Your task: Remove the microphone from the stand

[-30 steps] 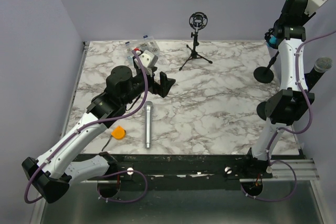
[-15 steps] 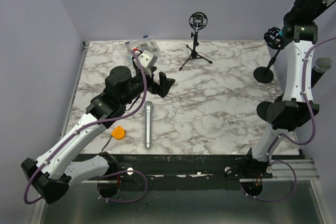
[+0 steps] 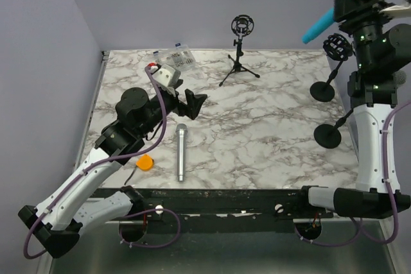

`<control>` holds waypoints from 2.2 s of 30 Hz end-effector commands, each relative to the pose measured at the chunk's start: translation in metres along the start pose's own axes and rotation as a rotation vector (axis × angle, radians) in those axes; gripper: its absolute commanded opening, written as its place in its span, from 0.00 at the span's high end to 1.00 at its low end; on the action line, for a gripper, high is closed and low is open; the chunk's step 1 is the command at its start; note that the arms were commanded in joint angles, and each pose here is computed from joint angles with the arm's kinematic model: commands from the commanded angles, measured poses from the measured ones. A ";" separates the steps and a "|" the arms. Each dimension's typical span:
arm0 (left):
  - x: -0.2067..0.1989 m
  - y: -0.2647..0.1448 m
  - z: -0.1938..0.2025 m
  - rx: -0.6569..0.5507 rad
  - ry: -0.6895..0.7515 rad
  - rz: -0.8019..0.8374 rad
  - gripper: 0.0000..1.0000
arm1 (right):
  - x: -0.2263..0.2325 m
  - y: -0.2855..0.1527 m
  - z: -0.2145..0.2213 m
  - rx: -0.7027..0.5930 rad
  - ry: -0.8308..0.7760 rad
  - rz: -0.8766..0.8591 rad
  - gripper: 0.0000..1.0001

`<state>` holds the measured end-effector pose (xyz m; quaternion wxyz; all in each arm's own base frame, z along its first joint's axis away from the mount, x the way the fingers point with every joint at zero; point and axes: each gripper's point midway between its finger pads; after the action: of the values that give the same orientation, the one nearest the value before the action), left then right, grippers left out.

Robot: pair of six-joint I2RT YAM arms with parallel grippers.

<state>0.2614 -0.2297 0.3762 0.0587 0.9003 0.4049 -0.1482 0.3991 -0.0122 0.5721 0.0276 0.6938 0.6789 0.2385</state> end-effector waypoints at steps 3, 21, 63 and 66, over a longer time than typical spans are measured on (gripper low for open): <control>0.029 -0.026 -0.029 -0.173 0.006 -0.171 0.05 | 0.112 -0.058 0.146 0.451 0.312 -0.553 0.88; 0.055 -0.063 -0.056 -0.340 -0.007 -0.326 0.04 | 0.242 -0.339 0.455 1.363 0.246 -0.413 0.89; 0.049 -0.077 -0.067 -0.384 -0.022 -0.296 0.04 | 0.204 -0.383 0.558 1.334 -0.348 0.013 0.62; 0.049 -0.078 -0.067 -0.386 -0.020 -0.296 0.04 | 0.203 -0.388 0.560 1.350 -0.338 0.004 0.56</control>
<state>0.2514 -0.1329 0.4211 0.2022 0.8051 0.5504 -0.0894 0.2478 0.3873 0.0239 -0.3118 0.5743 0.6866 -0.3186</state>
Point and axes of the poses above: each gripper's point midway between its finger pads, its own y axis out along the fingers, its own x axis along the line the jaws close on, z = x × y, and after that the axes turned 12 degrees about -y, right-handed
